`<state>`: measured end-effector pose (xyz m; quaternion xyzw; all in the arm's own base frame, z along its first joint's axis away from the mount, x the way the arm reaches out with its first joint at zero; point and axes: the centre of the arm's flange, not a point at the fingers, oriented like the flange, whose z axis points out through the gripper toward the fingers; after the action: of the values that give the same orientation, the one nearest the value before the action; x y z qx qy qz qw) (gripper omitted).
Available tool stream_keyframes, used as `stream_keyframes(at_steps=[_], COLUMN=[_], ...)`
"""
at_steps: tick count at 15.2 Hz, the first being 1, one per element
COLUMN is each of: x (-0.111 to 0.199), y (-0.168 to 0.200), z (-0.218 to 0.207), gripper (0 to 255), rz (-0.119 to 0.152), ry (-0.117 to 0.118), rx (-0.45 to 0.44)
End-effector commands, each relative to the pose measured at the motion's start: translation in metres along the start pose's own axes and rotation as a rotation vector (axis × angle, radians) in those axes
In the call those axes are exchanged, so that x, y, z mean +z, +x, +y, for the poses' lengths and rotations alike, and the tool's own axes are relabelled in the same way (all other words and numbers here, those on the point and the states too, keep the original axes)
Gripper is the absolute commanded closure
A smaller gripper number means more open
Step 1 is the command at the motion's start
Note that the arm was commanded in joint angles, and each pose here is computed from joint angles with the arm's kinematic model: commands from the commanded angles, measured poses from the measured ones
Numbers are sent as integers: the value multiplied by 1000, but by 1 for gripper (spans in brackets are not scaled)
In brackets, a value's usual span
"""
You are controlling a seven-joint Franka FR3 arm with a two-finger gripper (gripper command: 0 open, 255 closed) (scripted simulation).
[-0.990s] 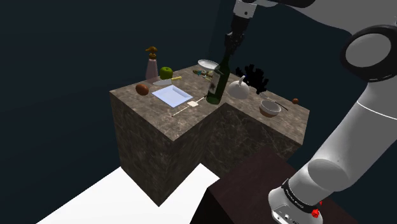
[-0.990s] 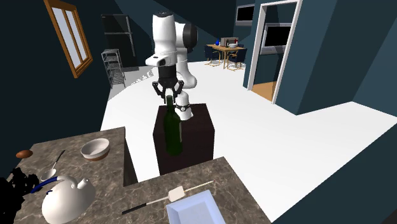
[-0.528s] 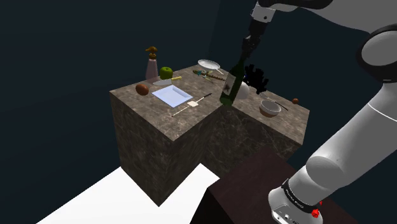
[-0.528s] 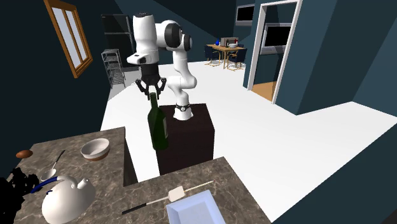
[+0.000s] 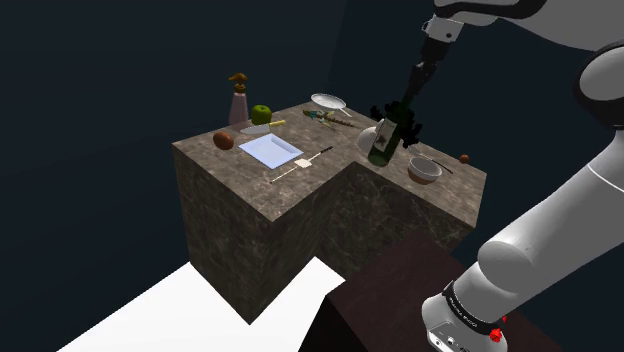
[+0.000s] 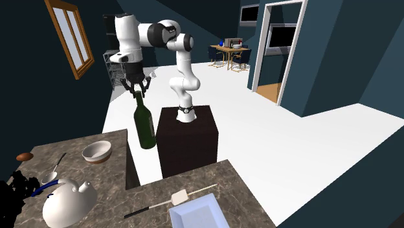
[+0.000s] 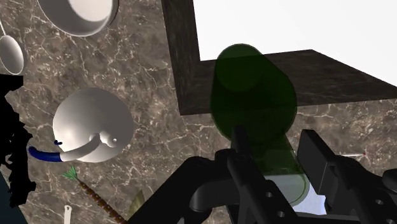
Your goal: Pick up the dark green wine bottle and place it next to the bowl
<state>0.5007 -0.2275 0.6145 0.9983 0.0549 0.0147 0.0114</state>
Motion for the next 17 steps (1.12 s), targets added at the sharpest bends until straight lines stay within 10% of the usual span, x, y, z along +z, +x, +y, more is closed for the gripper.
stream_keyframes(at_steps=[1, 17], x=[0, 0], y=[-18, -141], z=[22, 194], gripper=[255, 255], rz=[0, 0], ry=[0, 0], rx=[-2, -2])
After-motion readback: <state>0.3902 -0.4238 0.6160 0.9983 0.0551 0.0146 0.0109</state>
